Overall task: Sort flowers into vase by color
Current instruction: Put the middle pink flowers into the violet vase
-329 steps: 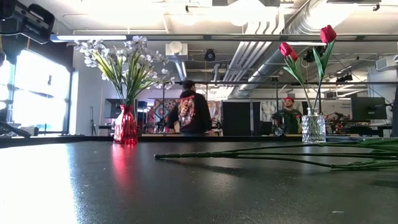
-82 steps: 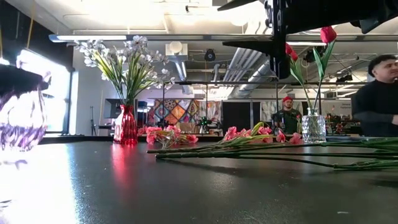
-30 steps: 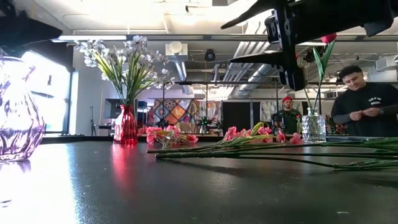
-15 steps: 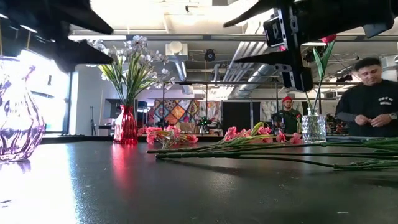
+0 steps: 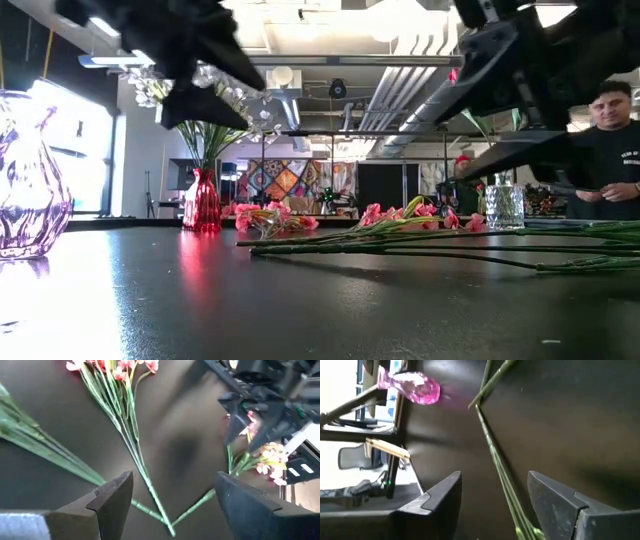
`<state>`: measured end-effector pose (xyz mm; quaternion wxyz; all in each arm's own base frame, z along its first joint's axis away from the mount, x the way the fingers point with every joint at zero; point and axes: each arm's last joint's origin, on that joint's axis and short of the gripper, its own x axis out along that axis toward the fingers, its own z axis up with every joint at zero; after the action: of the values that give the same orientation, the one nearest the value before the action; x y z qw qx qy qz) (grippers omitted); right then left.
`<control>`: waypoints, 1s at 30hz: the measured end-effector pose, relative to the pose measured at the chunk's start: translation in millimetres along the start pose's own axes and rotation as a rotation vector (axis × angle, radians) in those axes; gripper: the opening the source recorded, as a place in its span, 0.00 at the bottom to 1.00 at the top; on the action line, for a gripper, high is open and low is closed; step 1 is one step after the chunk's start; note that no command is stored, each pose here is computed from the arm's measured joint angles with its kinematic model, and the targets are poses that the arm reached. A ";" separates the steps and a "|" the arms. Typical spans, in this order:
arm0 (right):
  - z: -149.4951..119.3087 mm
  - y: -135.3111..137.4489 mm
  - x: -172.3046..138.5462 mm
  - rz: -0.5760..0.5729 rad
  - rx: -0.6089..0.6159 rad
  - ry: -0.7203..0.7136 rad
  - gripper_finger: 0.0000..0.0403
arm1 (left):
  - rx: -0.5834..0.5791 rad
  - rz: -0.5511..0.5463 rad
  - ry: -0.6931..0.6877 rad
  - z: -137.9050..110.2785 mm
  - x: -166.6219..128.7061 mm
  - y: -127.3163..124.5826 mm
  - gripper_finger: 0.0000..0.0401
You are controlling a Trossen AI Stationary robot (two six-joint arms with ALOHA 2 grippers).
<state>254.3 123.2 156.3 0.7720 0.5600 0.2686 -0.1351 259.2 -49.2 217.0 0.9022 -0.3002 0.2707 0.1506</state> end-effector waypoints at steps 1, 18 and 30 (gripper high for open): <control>-2.3 -0.2 -0.7 -0.002 -0.005 0.007 0.53 | -0.005 0.009 0.013 4.7 6.1 -2.2 0.66; -13.8 25.7 -48.7 0.122 -0.245 -0.230 0.53 | -0.103 0.089 0.105 57.3 63.0 -11.1 0.66; 5.5 34.3 -80.9 0.141 -0.378 -0.249 0.53 | -0.164 0.147 0.119 66.7 125.9 -5.9 0.66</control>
<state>207.0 122.1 230.5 0.8978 0.4018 0.1524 -0.0962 390.1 1.5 191.8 0.8434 -0.3607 0.3319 0.2200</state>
